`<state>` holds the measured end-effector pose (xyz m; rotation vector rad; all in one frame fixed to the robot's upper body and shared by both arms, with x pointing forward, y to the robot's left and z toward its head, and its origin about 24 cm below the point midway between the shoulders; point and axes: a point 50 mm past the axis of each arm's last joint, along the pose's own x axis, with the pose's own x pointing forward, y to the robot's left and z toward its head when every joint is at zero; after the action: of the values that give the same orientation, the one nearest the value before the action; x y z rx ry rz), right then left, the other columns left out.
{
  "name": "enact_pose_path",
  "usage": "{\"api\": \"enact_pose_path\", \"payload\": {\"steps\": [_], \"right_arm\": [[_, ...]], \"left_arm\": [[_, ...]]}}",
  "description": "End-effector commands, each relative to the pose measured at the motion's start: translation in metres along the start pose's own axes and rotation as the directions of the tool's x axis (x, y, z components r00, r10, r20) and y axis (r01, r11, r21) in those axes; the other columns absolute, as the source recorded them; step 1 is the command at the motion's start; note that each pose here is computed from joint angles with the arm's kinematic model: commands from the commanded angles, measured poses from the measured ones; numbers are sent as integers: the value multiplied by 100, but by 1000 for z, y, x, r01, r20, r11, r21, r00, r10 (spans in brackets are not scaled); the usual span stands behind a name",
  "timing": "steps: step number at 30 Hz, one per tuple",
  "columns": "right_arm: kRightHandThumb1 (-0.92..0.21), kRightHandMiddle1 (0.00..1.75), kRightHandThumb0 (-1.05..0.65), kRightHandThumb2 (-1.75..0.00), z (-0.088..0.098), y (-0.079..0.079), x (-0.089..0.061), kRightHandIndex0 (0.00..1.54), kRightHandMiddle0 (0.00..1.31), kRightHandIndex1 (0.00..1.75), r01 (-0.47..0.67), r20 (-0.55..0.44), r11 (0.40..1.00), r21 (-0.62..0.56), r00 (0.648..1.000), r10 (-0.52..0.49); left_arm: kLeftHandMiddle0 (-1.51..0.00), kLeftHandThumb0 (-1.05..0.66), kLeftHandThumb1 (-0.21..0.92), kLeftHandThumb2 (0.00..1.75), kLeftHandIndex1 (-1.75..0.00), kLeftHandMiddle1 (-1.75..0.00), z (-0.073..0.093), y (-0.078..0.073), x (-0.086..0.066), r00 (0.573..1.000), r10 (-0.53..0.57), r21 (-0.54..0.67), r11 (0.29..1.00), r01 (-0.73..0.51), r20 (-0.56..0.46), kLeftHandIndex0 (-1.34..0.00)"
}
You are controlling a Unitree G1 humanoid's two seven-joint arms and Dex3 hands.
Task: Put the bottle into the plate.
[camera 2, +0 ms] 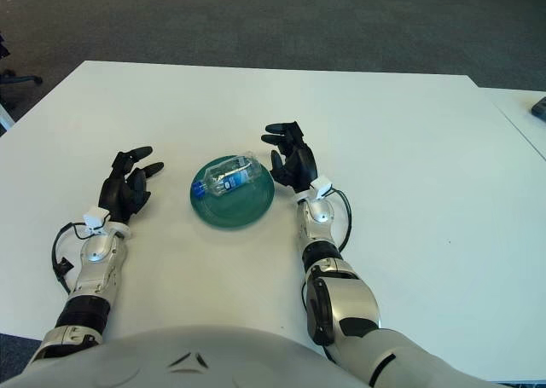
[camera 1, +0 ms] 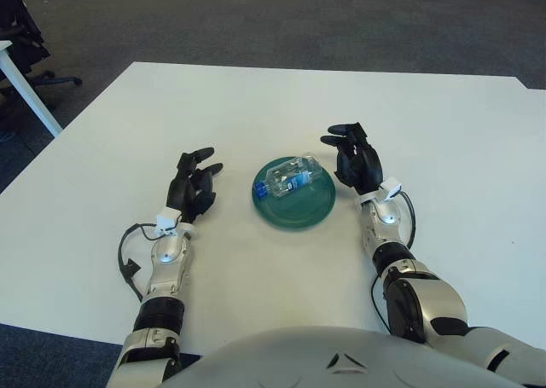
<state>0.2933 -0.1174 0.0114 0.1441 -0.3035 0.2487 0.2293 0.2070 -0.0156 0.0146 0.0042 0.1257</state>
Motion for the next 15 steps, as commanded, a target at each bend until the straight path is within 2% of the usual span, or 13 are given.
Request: {"api": "enact_pose_path", "payload": {"steps": [1, 5, 12, 14, 15], "right_arm": [[-77, 125, -63, -72, -49, 9, -91, 48, 4, 108, 160, -277, 985, 67, 951, -136], [-77, 126, -63, -71, -50, 8, -97, 45, 1, 108, 169, -285, 984, 58, 947, -145], [-75, 112, -62, -70, -51, 5, -106, 34, 0, 101, 189, -301, 981, 49, 939, -166], [-76, 108, -63, -69, -49, 2, -110, 32, 0, 96, 205, -293, 978, 47, 939, -183], [-79, 103, -64, -64, -48, 0, -112, 31, 0, 88, 223, -290, 974, 48, 936, -200]], "left_arm": [[-54, -73, 92, 61, -112, -75, -35, 12, -34, 978, 74, -5, 997, -76, -195, -23], [-54, -73, 92, 60, -112, -77, -33, 12, -36, 979, 81, -15, 996, -85, -185, -23], [-51, -67, 92, 63, -111, -77, -27, 13, -40, 985, 90, -26, 995, -95, -144, -21], [-49, -67, 92, 66, -110, -76, -23, 14, -41, 988, 94, -16, 995, -97, -125, -20], [-46, -68, 92, 70, -110, -76, -20, 13, -41, 989, 97, -6, 995, -99, -112, -17]]}}
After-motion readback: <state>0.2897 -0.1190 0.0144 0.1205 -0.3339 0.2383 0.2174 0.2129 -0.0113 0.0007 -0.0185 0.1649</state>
